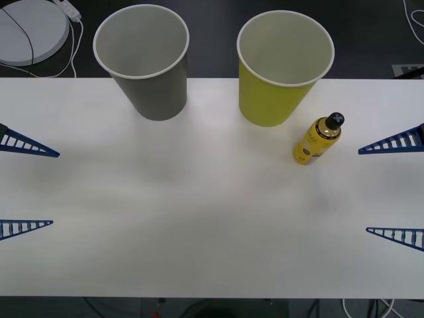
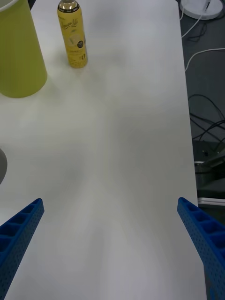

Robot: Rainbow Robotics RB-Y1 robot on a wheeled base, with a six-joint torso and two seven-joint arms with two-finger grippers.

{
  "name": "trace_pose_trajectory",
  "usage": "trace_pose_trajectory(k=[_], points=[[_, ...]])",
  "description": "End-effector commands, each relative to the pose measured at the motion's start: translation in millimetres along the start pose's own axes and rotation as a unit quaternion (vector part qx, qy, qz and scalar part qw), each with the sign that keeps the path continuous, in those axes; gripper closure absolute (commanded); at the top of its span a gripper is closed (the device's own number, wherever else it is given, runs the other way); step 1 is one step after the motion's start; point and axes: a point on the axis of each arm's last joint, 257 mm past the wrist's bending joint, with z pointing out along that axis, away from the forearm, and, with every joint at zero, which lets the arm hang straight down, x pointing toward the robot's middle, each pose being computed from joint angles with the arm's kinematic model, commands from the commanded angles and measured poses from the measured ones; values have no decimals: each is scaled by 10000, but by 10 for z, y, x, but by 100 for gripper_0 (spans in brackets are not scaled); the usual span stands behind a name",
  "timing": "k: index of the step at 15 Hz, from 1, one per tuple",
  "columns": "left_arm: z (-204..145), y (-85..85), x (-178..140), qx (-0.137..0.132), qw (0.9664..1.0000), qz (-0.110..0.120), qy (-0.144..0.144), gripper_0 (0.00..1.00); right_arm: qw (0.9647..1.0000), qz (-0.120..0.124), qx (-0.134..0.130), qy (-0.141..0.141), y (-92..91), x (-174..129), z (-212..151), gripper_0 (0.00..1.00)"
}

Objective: Put the can into the green bin and the plastic bottle into the gray bin

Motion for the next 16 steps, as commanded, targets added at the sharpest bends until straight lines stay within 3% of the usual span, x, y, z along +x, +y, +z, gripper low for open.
trace_pose_trajectory(k=[1, 3, 4, 7, 10, 12, 16], points=[[0, 0, 0, 0, 10000, 0, 0, 0, 10000, 0, 0, 0, 0, 0, 0, 0], [0, 0, 0, 0, 10000, 0, 0, 0, 10000, 0, 0, 0, 0, 0, 0, 0], [0, 0, 0, 0, 10000, 0, 0, 0, 9999, 157, 19, -60, 62, 45, 14, 0], [0, 0, 0, 0, 10000, 0, 0, 0, 9997, 143, 128, -131, 1, 2, -2, 0], [0, 0, 0, 0, 10000, 0, 0, 0, 9984, 246, 498, -42, -102, 121, -10, 0], [0, 0, 0, 0, 10000, 0, 0, 0, 9962, 303, 804, 163, -147, 275, -12, 0], [0, 0, 0, 0, 10000, 0, 0, 0, 9884, 533, 1361, 424, -217, 610, -24, 0]])
